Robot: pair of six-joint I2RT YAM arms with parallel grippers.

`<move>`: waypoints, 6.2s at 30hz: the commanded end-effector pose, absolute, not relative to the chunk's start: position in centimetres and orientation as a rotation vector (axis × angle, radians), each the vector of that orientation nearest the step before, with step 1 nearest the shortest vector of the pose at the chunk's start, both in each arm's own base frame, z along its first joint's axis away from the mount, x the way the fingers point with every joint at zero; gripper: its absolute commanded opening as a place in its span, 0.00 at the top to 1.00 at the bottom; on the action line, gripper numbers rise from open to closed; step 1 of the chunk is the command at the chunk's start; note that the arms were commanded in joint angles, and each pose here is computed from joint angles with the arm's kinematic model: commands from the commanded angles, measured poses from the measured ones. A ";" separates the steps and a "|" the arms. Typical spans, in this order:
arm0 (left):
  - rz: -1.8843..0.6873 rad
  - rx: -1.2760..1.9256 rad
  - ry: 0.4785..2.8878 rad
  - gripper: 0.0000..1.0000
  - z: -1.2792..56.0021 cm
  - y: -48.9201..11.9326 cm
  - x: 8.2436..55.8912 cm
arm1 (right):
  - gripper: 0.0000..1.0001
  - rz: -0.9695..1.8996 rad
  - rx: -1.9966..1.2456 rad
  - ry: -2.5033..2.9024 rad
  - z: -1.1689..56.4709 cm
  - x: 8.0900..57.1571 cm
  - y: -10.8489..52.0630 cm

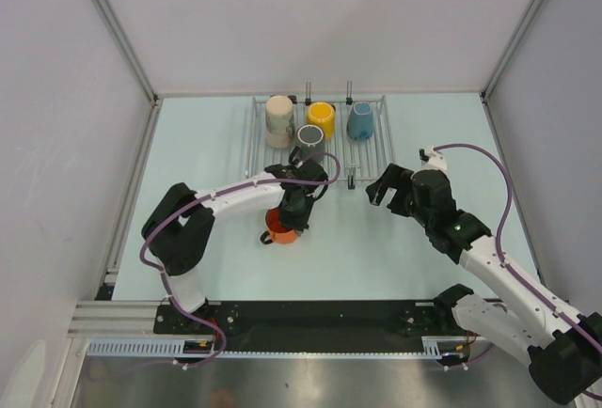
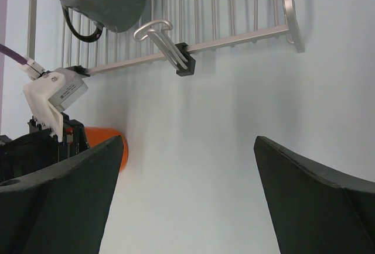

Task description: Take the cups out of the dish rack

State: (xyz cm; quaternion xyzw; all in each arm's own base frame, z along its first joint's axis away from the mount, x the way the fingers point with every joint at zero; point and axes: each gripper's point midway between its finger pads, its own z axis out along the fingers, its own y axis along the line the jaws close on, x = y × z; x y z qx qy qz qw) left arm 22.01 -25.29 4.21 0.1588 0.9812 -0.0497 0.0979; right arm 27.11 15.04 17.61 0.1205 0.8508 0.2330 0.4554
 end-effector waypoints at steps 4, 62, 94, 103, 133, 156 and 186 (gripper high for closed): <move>-0.167 0.439 2.835 0.86 5.3 -25.3 23.0 | 0.00 0.591 0.286 2.057 18.5 27.7 15.4; -0.112 -0.089 2.264 0.12 18.6 -27.6 45.0 | 0.00 0.306 0.226 1.944 27.8 32.6 14.9; -0.110 0.015 2.360 0.10 12.1 -29.9 48.2 | 0.00 0.345 0.209 2.013 24.0 31.8 16.2; -0.044 -0.034 2.359 0.09 12.6 -28.3 47.5 | 0.00 0.343 0.208 2.020 23.5 31.8 16.2; -0.047 0.012 2.319 0.00 16.1 -28.4 46.9 | 0.00 0.359 0.215 2.037 22.5 31.5 16.6; -0.004 0.082 2.434 0.03 10.3 -29.2 46.6 | 0.00 0.345 0.208 2.042 22.2 31.4 16.3; -0.218 0.157 2.118 1.00 27.0 -29.3 43.9 | 0.00 0.329 0.248 1.969 24.9 30.8 13.9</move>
